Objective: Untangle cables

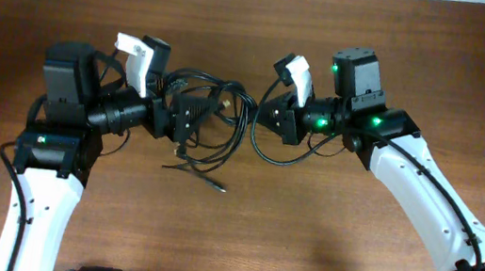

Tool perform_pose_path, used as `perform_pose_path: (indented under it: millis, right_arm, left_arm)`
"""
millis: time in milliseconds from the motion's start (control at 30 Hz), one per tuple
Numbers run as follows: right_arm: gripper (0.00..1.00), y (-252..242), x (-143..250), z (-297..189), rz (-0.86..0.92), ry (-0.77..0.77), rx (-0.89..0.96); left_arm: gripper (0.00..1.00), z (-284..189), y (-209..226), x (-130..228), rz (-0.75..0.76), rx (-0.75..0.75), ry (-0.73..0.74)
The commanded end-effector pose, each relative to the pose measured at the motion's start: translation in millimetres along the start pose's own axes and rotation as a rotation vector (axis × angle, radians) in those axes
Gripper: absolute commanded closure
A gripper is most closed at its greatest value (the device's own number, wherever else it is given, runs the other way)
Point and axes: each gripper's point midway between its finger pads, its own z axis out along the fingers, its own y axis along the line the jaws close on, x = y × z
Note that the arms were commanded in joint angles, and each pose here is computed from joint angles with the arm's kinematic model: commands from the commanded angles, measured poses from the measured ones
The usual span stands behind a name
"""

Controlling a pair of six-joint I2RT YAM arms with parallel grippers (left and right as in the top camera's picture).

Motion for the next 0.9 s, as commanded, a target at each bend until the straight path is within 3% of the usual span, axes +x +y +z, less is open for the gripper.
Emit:
perform_pose_path:
  millis: [0,167,400,467,533,600,867]
  right_arm:
    - [0.96,-10,5,-2,0.029,0.020,0.089]
    - [0.96,-11,9,-2,0.045,0.034,0.092]
    - [0.96,-15,10,-2,0.050,0.039,0.121]
    - [0.53,-36,20,-6,0.077,0.070,0.245]
    - [0.33,-53,33,-12,0.113,0.116,0.350]
    - [0.27,-64,47,-16,0.149,0.165,0.415]
    - [0.26,-104,102,19,0.290,0.326,0.391]
  left_arm:
    - [0.01,-4,16,9,0.210,-0.100,0.044]
    - [0.03,-10,44,21,0.328,-0.257,0.123]
    - [0.02,-5,33,41,0.288,-0.213,0.194]
    - [0.01,3,19,52,0.292,-0.168,0.233]
    - [0.00,11,8,54,0.318,-0.132,0.243]
    - [0.01,15,2,55,0.334,-0.114,0.243]
    - [0.01,22,6,53,0.341,-0.114,0.241]
